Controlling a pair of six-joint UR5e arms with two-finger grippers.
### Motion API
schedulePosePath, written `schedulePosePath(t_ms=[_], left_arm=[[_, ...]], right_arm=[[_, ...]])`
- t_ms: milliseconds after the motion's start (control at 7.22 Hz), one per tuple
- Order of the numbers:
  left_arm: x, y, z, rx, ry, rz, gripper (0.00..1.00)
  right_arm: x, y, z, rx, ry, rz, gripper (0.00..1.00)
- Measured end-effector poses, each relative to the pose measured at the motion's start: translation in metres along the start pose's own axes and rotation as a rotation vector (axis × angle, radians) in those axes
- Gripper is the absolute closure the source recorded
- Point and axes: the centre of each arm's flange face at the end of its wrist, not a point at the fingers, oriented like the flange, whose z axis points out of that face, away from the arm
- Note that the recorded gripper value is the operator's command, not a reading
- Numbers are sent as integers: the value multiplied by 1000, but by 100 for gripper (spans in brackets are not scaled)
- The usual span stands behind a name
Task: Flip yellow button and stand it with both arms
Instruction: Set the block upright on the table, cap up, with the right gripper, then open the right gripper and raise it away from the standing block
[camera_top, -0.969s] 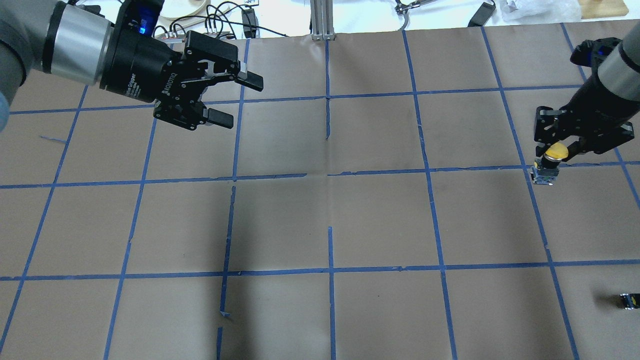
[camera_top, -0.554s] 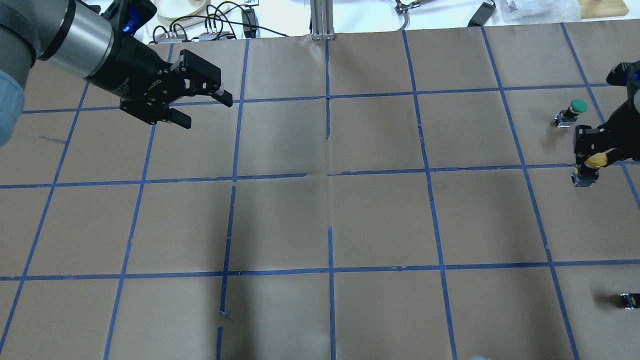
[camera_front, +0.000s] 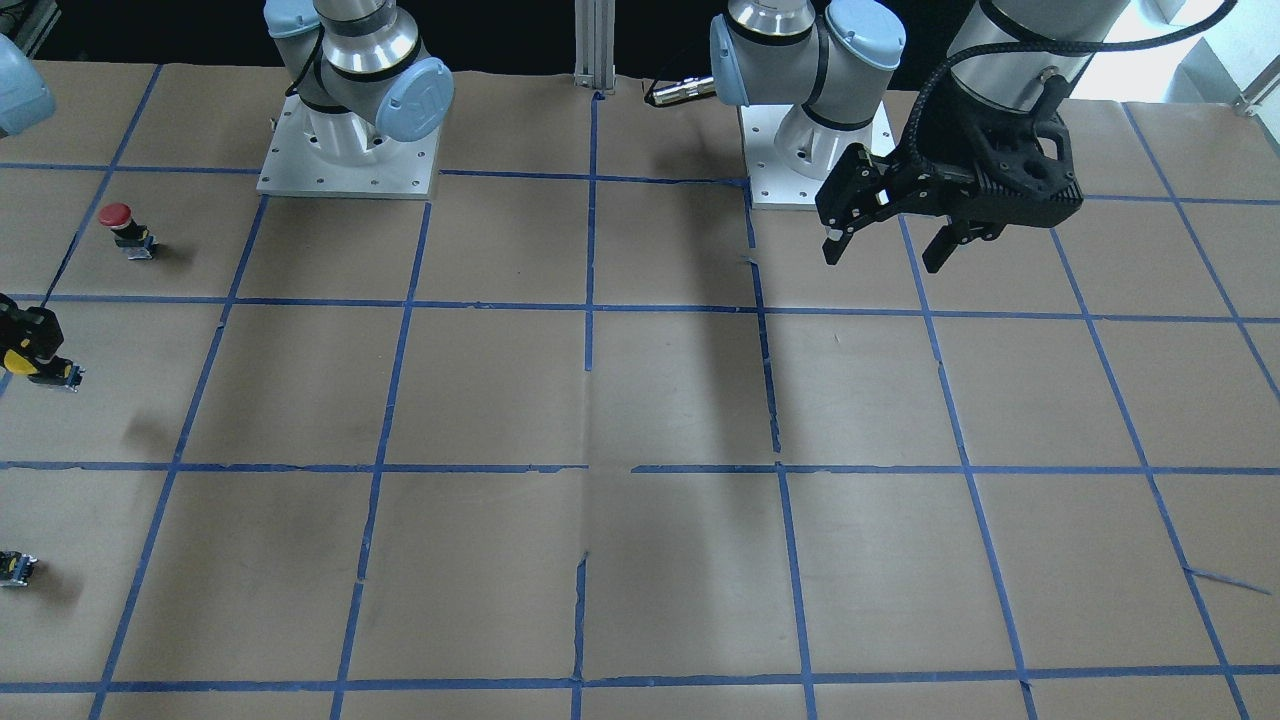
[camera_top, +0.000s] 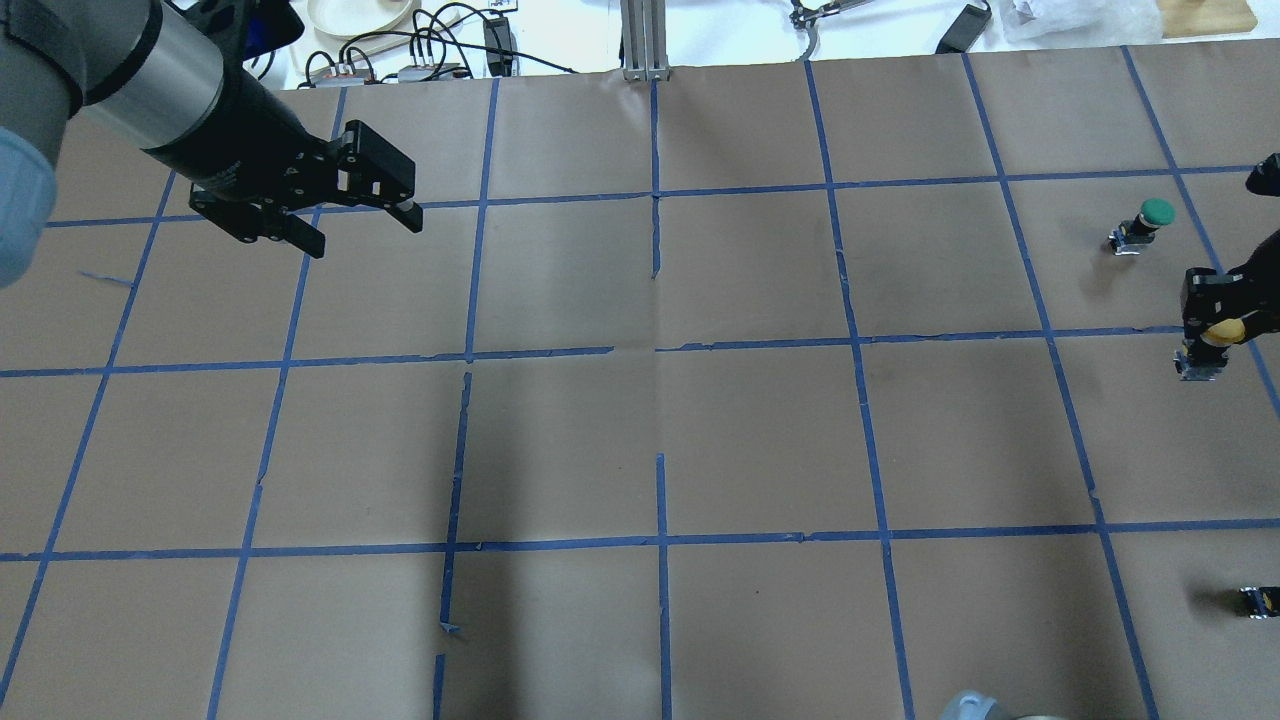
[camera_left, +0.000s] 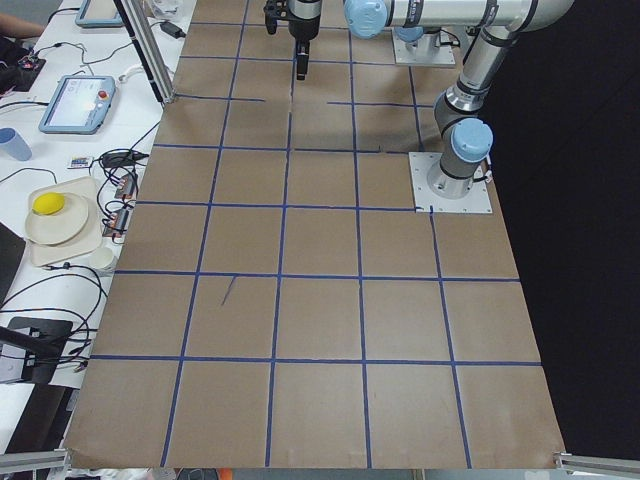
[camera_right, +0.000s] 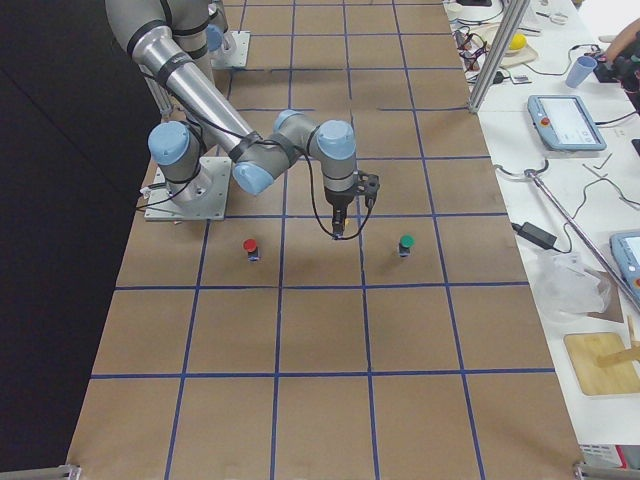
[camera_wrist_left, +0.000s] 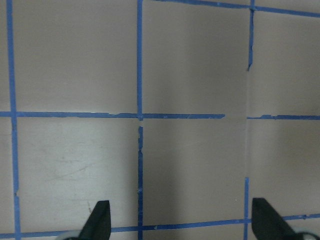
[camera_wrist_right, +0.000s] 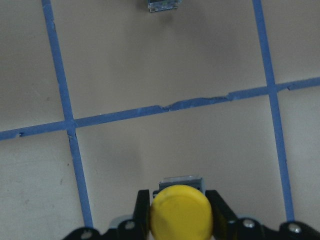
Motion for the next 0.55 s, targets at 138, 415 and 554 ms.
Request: schedulePosePath(t_ms=[138,415,554], left_arm=[[-2,-1,-3,-7,-27,18,0],[-1,-3,-15,3,-45,35,0],[-1,-3,-19,8,-49,38,0]], right_arm=[[13,3,9,26,-29,-33,95],[23,11,32,37,-58,-50,92],[26,14,39,30,-66,-47,87]])
